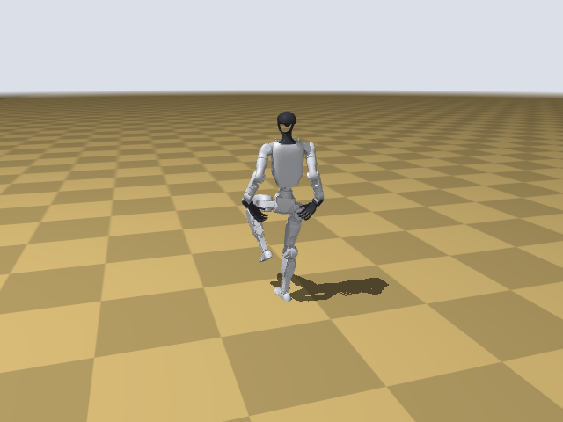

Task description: Kungfu

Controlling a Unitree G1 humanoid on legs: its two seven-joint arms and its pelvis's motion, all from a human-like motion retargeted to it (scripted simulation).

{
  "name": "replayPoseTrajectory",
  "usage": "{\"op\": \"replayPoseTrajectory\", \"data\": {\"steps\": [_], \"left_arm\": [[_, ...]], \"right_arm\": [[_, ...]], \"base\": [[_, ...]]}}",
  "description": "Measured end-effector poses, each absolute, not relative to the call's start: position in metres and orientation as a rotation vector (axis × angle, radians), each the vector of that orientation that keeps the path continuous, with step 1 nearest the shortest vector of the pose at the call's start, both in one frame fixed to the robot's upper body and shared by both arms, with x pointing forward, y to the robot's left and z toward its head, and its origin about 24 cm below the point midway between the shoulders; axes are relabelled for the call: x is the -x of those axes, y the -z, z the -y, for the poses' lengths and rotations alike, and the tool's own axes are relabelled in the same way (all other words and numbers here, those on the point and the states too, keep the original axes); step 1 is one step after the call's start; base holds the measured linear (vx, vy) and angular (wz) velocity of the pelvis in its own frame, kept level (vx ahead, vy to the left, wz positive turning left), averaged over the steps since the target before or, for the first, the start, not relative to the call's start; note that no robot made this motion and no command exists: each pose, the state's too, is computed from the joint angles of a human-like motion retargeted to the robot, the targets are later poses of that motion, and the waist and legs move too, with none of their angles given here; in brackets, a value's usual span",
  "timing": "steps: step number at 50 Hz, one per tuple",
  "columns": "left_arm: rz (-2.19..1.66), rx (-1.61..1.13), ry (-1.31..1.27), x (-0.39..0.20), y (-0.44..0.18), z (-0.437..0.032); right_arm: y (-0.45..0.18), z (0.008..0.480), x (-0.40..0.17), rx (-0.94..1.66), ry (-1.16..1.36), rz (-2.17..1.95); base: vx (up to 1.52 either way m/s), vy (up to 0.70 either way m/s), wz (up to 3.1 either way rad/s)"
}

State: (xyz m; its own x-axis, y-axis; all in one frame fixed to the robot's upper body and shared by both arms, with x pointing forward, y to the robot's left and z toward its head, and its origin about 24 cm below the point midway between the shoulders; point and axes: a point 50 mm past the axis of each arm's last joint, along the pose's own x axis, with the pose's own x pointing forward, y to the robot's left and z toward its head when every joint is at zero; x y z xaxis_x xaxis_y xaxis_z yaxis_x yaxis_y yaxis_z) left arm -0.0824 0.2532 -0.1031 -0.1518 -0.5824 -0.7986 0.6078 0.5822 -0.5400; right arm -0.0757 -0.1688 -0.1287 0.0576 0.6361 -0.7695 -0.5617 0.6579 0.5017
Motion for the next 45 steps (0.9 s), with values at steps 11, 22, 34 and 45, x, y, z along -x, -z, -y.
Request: {"op": "replayPoseTrajectory", "data": {"steps": [11, 22, 34, 45], "left_arm": [[-1.273, -0.808, 0.85, -0.01, 0.093, -0.318], [-0.108, -0.504, 0.36, -0.276, -0.01, -0.231], [0.399, 0.231, 0.581, -0.332, -0.12, -0.094], [-0.042, 0.332, 0.862, -0.277, -0.003, -0.039]], "right_arm": [[0.132, 0.186, 0.086, 0.167, -0.865, -1.333], [0.149, 0.199, 0.044, 0.388, -0.223, -1.23], [0.081, 0.196, -0.186, -0.213, -0.054, -0.309], [0.07, 0.074, -0.241, -0.464, -0.605, -0.451]], "base": [[0.06, -0.18, 0.58], [0.13, -0.08, -0.16], [0.12, 0.09, -1.88], [0.26, 0.35, -2.79]]}}
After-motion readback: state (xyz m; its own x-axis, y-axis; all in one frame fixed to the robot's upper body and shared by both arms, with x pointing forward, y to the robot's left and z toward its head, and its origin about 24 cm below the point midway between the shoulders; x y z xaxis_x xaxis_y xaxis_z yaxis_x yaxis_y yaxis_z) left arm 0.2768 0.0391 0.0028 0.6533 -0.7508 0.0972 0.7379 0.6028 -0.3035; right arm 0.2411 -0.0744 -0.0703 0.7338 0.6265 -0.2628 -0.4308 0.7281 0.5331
